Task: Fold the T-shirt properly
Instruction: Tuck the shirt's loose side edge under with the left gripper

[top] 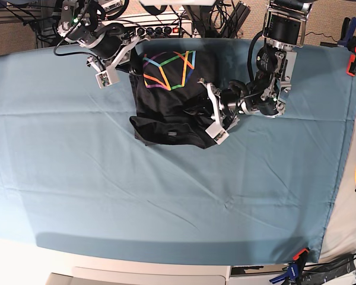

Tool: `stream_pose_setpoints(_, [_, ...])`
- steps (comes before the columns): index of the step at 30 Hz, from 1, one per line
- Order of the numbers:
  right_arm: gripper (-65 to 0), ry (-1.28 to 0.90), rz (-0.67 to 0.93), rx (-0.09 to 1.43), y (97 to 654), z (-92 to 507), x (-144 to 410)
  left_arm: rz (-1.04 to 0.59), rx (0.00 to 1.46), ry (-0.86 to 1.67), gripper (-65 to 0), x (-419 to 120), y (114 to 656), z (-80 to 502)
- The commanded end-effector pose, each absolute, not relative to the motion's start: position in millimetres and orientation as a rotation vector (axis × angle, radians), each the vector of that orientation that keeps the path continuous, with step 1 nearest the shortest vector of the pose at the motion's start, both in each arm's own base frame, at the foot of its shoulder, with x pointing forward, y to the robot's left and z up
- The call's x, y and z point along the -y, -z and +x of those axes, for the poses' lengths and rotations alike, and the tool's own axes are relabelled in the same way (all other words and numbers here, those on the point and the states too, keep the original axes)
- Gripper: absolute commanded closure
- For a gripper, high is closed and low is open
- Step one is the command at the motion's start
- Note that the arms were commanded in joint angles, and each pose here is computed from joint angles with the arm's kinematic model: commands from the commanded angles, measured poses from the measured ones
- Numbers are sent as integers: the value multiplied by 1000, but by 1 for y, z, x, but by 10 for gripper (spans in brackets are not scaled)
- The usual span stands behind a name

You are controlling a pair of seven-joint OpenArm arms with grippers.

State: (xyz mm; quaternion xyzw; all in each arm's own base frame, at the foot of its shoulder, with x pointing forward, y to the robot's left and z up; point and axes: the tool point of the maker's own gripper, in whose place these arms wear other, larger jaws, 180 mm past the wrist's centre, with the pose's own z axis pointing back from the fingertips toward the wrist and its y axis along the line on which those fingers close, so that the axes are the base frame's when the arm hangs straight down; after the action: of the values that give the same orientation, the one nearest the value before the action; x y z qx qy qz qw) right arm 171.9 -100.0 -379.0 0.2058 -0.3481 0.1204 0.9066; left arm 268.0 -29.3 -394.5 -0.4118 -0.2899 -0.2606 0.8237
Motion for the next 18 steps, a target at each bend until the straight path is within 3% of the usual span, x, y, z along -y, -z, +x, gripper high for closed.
stream_pose_setpoints(1, [0,-251,433,718,377,171,99,-861,620,577,0,30,393,270])
stream_pose_setpoints(9, [0,-237,471,605,389,140,96,-861,620,578,0,29,393,271])
stream_pose_setpoints(18, [0,-279,384,551,398,126,120,-860,617,579,0,29,393,270])
